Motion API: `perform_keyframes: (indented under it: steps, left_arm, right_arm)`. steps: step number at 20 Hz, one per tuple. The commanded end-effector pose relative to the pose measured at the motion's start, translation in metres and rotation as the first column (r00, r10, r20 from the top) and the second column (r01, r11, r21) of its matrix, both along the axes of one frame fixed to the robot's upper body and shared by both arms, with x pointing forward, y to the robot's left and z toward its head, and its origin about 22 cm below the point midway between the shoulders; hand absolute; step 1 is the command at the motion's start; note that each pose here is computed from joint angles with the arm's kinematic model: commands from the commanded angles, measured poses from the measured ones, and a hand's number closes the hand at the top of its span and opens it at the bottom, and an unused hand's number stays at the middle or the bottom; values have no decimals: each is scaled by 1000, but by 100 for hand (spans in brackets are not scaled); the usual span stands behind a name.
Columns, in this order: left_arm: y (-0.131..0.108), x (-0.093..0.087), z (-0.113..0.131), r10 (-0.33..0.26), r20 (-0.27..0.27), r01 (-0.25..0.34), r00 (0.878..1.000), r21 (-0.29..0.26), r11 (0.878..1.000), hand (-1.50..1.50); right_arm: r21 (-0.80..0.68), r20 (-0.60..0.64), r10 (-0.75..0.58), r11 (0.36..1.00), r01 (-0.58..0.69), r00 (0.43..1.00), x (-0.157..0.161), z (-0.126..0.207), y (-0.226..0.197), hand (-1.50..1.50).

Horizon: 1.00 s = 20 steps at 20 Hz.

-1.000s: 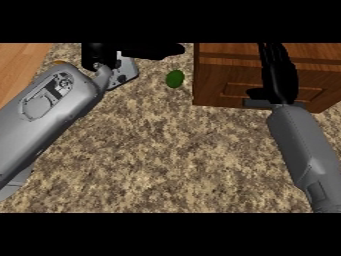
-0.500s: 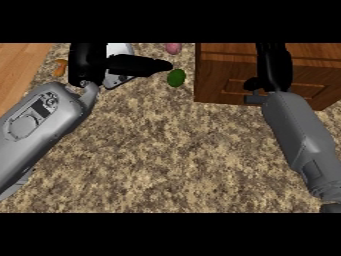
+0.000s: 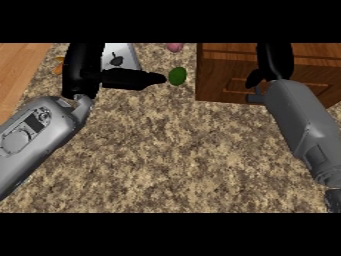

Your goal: Pick up the can, place it into the drawer and close the drawer

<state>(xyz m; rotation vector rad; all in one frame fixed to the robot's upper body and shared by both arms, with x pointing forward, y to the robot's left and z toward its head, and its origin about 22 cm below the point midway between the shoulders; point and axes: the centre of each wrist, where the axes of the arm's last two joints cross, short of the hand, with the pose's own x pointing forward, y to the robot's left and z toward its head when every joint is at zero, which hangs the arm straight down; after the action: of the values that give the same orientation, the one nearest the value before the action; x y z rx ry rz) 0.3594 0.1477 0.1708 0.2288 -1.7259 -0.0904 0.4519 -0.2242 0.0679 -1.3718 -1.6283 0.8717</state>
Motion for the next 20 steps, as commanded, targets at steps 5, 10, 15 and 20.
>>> perform_keyframes:
  steps: [5, 10, 15, 20]
  left_arm:
    - [3, -6, -6, 2, 7, -2, 1000, -6, 1000, -150]
    - [4, -12, -14, -1, -2, 1, 1000, -10, 1000, -150]
    - [21, -13, -21, 35, 3, -35, 999, 0, 999, -150]
    - [26, -19, -26, 36, 3, -36, 999, -14, 999, -150]
  right_arm:
    - [277, 108, 99, 953, -126, 989, 10, 25, 35, -150]
    - [432, 142, 122, 885, -173, 982, 14, 36, 43, -150]
    - [591, 173, 180, 768, -248, 968, 14, 38, 52, -150]
    - [713, 191, 196, 646, -273, 962, 21, 60, 57, -150]
